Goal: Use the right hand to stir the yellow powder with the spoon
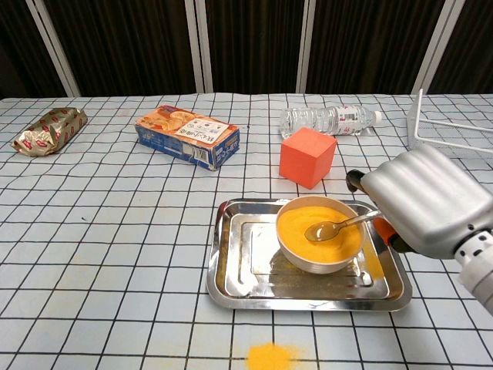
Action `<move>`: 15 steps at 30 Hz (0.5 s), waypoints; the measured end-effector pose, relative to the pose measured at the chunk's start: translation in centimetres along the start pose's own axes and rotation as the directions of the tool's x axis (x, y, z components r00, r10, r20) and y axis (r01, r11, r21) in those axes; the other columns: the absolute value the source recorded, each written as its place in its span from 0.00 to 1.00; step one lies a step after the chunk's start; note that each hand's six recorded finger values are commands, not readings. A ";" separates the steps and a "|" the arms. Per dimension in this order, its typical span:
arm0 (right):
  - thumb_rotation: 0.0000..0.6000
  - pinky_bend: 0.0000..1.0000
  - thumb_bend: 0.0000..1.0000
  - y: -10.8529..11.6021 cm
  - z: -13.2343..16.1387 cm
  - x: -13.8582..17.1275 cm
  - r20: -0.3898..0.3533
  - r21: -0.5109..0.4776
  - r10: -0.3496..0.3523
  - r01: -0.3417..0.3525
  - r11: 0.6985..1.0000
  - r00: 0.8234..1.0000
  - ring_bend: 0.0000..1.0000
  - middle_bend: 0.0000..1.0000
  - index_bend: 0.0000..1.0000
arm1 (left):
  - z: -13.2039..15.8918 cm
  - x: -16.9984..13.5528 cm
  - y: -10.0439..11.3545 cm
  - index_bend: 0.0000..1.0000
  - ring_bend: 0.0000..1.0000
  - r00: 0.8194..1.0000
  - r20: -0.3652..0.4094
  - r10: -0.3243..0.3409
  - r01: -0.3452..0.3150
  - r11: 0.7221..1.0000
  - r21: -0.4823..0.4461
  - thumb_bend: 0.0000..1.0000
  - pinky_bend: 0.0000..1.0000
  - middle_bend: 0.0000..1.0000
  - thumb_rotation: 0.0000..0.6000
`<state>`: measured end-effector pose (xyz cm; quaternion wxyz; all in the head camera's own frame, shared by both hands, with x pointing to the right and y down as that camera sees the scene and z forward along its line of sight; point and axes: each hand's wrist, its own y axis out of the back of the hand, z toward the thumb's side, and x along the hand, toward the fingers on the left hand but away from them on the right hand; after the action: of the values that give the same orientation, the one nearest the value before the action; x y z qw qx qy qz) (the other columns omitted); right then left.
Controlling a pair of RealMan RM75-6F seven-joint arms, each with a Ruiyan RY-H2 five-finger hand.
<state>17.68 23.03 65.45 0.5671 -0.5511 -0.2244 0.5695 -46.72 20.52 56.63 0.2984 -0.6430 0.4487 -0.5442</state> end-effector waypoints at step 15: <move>1.00 0.81 0.73 -2.0 -1.9 0.1 0.036 -0.019 0.134 -0.133 0.991 0.990 0.98 0.97 0.33 | 0.1 0.0 0.0 0.00 0.00 1.000 0.000 0.001 -0.001 1.000 0.003 0.00 0.00 0.00 1.00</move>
<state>20.24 22.96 66.63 0.5189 -0.5590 -0.2024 0.6143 -46.66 20.53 56.61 0.2998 -0.6424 0.4481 -0.5446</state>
